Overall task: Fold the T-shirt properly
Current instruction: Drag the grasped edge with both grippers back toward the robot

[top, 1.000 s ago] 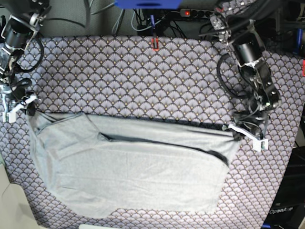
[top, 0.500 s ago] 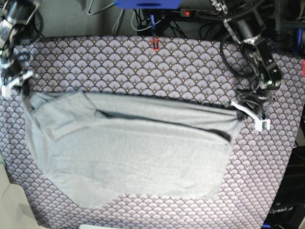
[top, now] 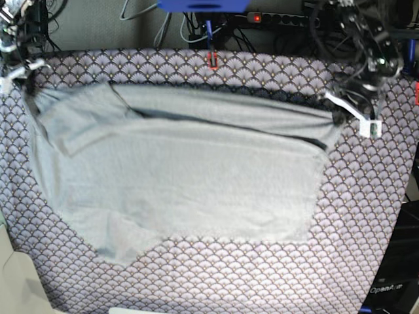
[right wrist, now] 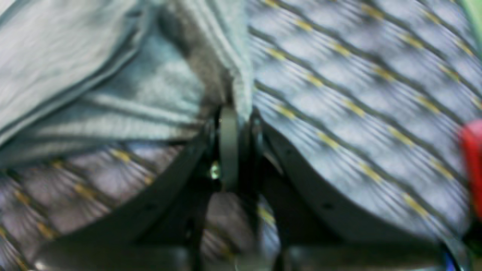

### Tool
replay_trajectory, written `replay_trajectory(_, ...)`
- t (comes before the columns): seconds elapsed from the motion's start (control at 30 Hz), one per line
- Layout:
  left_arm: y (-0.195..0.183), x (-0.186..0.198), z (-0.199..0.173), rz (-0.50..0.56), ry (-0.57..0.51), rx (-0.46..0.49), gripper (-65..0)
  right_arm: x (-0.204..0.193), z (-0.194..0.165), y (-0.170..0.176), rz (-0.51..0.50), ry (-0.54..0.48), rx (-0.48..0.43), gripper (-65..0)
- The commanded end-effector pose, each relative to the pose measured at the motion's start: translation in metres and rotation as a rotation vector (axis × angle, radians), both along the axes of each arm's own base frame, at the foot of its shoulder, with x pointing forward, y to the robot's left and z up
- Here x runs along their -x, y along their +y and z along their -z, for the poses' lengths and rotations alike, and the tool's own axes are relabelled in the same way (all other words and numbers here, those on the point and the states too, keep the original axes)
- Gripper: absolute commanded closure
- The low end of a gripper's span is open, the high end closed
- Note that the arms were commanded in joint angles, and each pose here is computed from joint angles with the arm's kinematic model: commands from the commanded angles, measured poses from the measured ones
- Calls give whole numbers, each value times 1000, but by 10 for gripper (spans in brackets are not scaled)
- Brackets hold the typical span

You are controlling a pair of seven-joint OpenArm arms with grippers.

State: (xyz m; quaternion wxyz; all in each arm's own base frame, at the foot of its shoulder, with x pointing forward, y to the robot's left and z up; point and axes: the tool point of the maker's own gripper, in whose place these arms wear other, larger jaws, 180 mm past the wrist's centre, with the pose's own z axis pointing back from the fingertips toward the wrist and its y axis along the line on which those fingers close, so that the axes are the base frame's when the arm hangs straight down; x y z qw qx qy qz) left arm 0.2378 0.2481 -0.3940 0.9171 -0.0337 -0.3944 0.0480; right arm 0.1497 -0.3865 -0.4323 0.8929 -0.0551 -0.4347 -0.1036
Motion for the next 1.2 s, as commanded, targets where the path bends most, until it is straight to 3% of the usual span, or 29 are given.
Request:
replay_trajectory(0.0, 9, -2, -10, -17, -33, -35, 0, 18, -3, -22, 44, 53, 59, 0)
replay_trajectory(0.27, 33, 37, -5, -77, 29, -73, 0, 50, 3, -25, 111, 83, 48, 0)
replay_trajectory(0.43, 41, 58, -1, -20, 58, -90, 0, 57, 15, -15, 103, 127, 46, 0)
replay_trajectory(0.6, 47, 75, 14, -44, 95, -57, 0, 58, 19, -9, 99, 135, 37, 0)
replay_trajectory(1.0, 35, 65, 22, -53, 80, -7, 0, 54, 19, -8, 96, 127, 35, -1)
replay_trajectory(1.17, 13, 54, 24, 18, 76, 11, 0, 40, 15, -8, 97, 95, 33, -85)
